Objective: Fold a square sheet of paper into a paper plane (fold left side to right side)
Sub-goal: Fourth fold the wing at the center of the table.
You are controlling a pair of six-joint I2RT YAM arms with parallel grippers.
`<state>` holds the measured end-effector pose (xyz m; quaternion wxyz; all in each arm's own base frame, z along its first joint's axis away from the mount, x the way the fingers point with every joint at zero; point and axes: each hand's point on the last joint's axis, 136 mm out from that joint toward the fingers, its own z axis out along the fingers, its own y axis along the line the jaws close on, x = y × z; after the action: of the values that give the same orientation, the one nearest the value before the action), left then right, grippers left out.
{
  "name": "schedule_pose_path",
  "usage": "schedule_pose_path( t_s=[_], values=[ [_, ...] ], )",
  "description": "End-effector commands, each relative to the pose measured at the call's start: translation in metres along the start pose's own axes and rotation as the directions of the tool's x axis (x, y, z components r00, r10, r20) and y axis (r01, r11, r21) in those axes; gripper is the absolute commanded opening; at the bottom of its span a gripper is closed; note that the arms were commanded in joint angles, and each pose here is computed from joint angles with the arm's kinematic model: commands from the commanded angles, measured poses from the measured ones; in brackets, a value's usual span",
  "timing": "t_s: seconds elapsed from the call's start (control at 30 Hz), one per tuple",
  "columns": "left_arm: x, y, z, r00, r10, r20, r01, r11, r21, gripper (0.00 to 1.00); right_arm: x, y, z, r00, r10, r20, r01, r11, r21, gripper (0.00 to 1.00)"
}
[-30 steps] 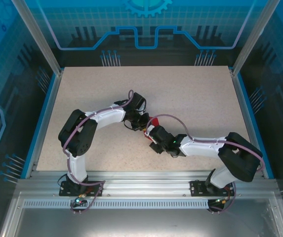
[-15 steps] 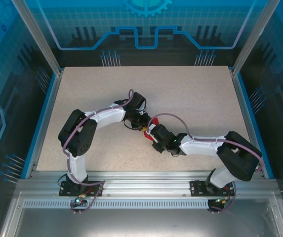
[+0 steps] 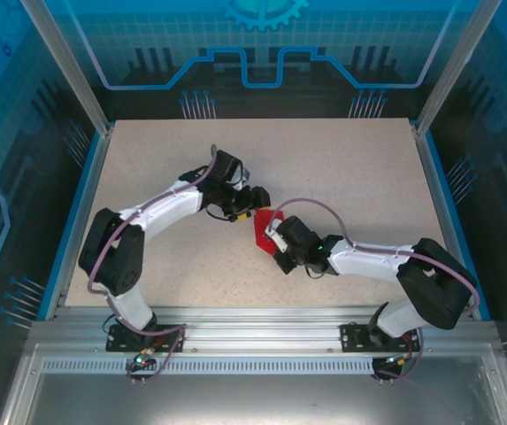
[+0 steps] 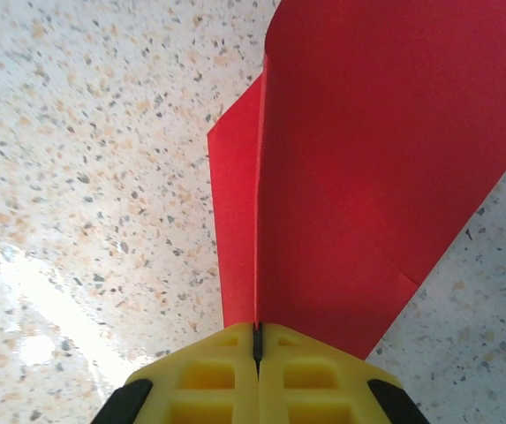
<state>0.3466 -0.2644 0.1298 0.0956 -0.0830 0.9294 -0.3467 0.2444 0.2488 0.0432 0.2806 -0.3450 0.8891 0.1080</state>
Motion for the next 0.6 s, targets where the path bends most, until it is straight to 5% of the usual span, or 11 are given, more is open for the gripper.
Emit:
schedule_pose_path(
  t_s=[0.0, 0.33, 0.57],
  values=[
    [0.004, 0.014, -0.008, 1.000, -0.010, 0.011, 0.010, 1.000, -0.019, 0.73, -0.006, 0.007, -0.006, 0.996, 0.085, 0.020, -0.082, 0.991, -0.107, 0.00],
    [0.037, 0.024, 0.036, 0.994, -0.036, -0.104, 0.033, 0.999, -0.026, 0.43, -0.009, 0.000, -0.006, 0.968, 0.252, -0.022, -0.246, 0.922, -0.299, 0.00],
    [0.041, 0.020, 0.064, 0.988, -0.042, -0.146, 0.037, 0.999, -0.036, 0.41, -0.004, -0.008, 0.002, 0.943, 0.326, -0.071, -0.329, 0.876, -0.353, 0.00]
  ],
)
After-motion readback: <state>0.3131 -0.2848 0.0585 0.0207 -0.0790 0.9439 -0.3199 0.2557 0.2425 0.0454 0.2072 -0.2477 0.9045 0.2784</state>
